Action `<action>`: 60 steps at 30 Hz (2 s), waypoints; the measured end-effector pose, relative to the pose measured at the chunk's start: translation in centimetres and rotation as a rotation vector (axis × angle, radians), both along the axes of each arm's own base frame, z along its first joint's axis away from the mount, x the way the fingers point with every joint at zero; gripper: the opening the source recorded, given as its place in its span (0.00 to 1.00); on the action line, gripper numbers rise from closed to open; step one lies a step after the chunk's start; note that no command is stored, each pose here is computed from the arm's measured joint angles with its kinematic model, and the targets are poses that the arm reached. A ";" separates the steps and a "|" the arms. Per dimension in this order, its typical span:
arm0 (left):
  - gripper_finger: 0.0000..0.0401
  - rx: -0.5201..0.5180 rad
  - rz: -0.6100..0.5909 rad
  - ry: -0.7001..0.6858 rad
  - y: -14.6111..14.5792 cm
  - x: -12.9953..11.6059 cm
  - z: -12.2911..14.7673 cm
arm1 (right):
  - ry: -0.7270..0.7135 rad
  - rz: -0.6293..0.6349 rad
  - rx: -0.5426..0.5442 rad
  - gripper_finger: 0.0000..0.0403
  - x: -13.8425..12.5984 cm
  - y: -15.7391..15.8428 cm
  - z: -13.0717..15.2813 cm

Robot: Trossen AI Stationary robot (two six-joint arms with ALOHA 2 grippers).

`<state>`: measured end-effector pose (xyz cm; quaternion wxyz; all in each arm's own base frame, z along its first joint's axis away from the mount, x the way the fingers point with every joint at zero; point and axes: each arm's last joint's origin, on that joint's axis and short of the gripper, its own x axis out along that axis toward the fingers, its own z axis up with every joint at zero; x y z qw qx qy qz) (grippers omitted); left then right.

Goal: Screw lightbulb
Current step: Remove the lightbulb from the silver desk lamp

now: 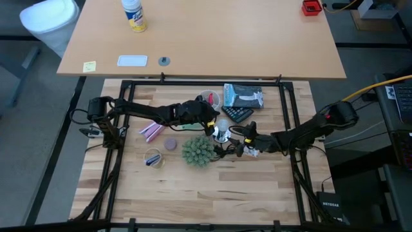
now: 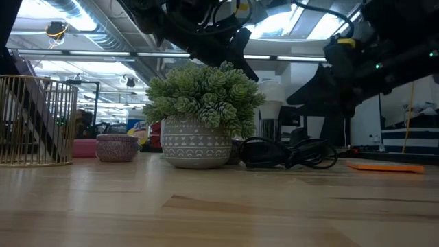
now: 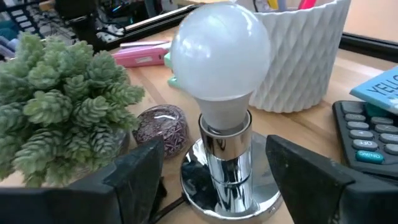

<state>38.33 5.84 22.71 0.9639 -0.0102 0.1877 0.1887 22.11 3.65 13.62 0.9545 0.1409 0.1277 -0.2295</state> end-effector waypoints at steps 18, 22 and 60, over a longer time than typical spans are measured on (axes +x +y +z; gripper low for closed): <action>0.00 -0.047 0.009 0.079 0.0 0.0 -1.4 | -0.030 -0.034 0.019 0.71 2.1 -1.5 -1.5; 0.00 -0.074 -0.004 0.079 0.0 0.5 -2.6 | -0.010 -0.010 -0.035 0.71 3.1 -1.3 -1.0; 0.00 -0.033 0.053 0.056 -2.4 0.7 -2.1 | 0.081 -0.067 -0.078 0.71 3.4 -1.4 -1.3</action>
